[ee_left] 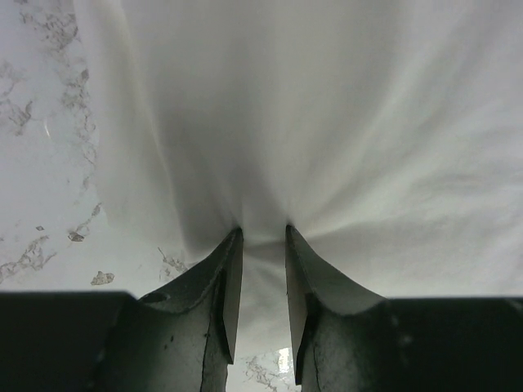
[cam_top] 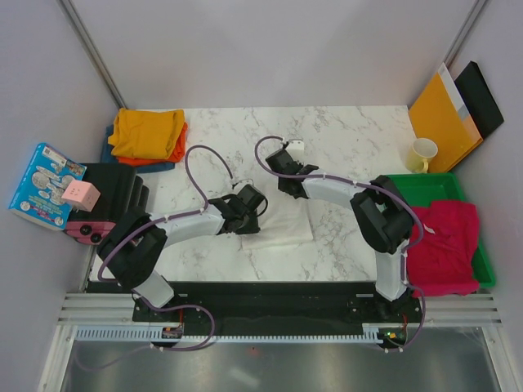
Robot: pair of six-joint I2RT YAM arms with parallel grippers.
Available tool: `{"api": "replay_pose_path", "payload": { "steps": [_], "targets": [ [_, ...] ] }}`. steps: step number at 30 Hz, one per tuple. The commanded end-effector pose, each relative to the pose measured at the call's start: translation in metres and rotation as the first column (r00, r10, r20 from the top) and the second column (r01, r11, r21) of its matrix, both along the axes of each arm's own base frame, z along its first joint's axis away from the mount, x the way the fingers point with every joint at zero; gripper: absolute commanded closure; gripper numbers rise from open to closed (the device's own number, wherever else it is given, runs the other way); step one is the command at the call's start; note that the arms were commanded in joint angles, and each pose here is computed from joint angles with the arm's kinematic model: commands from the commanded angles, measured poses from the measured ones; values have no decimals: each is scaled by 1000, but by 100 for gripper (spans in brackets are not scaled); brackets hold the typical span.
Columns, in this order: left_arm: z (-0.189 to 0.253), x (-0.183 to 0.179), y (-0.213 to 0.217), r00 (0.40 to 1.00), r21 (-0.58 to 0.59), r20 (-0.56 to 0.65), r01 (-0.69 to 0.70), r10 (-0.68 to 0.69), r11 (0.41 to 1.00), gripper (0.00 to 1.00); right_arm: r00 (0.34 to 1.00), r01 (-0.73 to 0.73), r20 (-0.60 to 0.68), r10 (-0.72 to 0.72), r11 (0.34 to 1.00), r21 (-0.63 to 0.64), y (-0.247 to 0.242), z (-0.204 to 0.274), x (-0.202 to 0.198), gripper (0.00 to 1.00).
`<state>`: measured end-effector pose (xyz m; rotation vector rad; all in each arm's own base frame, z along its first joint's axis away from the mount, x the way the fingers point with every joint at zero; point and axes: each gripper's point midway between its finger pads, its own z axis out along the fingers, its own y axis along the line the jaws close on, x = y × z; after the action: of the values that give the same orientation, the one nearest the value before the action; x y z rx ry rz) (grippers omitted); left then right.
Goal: Fold and stack the t-shirts
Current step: Fold the tshirt
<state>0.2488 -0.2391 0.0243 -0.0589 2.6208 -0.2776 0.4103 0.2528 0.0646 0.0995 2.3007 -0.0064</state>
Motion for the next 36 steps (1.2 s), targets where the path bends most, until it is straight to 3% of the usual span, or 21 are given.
{"api": "replay_pose_path", "payload": {
  "steps": [1,8,15,18,19,24,28,29,30,36],
  "targets": [
    [-13,-4,4,999,43,-24,40,-39,998,66,997,23,-73,-26,999,-39,-12,-37,4,81],
    [-9,-2,9,1000,60,-5,31,-31,998,63,987,34,-155,-47,996,-84,-32,-69,-22,82],
    [11,11,16,997,95,73,9,-16,995,49,981,24,-189,-41,995,-95,-43,-72,-41,80],
    [34,22,15,990,82,140,-1,-10,997,41,995,-15,-99,14,1000,-11,-30,-41,-31,65],
    [41,24,15,987,78,159,-3,-9,997,39,998,-22,-64,23,1000,20,-26,-27,-26,53],
    [85,38,19,959,52,282,-26,10,998,24,986,-73,159,49,987,146,-5,81,3,30],
    [106,37,26,944,34,329,-38,25,999,15,964,-79,263,40,987,139,-12,141,8,22],
    [115,35,28,938,11,344,-44,38,999,4,957,-82,289,38,987,139,-17,158,4,19],
    [115,32,31,938,10,343,-51,45,999,2,953,-82,300,39,988,133,-21,165,2,16],
    [143,23,83,886,-2,437,-172,155,985,1,931,-45,366,6,994,99,-66,194,-36,8]
  ]
}}
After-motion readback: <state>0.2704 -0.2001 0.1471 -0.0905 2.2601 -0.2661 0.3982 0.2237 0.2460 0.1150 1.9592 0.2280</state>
